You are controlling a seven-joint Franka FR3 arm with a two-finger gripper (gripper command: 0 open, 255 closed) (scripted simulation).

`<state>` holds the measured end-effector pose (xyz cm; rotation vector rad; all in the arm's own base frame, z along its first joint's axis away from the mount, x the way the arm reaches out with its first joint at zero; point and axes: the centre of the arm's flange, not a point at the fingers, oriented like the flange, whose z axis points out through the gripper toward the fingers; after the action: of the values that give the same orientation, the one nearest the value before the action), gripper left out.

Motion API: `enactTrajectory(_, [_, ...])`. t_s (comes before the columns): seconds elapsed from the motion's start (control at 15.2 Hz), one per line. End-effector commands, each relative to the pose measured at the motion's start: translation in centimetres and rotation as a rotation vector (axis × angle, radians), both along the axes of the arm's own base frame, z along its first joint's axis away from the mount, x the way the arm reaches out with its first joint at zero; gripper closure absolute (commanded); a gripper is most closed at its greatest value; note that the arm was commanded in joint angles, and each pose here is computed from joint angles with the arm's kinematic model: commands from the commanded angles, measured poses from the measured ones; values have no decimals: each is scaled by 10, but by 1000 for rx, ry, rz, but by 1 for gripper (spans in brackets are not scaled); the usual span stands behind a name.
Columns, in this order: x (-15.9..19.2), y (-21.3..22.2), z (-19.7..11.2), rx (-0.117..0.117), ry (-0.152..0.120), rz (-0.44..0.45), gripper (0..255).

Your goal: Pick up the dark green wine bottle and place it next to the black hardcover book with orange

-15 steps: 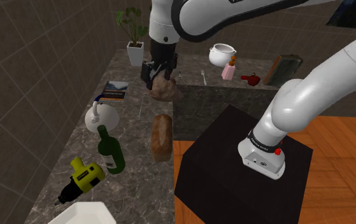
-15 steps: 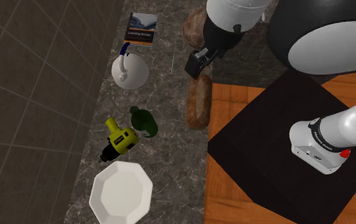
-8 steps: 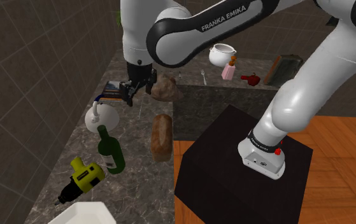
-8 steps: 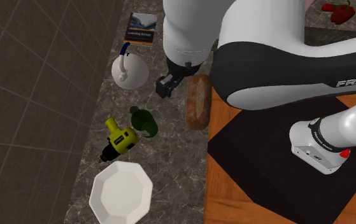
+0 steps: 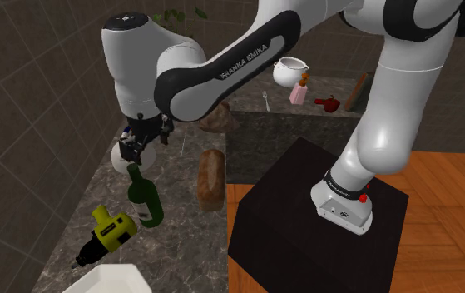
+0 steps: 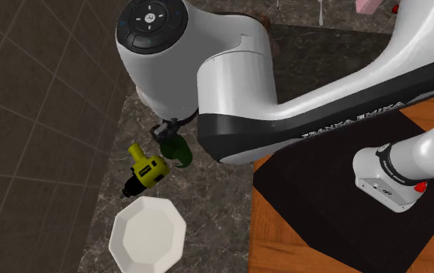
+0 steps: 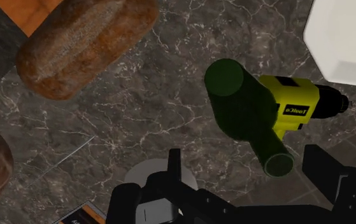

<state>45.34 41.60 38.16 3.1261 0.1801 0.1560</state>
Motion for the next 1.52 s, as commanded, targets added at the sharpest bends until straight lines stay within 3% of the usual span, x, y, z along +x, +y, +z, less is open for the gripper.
enactTrajectory(0.0, [7,21,-16,-10,-5,11,0])
enactTrajectory(0.2, [17,55,-37,-24,-11,28,0])
enactTrajectory(0.73, [22,54,-77,-24,-11,28,0])
enactTrajectory(1.25, [22,54,-77,-24,-11,28,0])
enactTrajectory(1.32, [22,54,-77,-24,-11,28,255])
enactTrajectory(1.45, [22,54,-77,-24,-11,28,255])
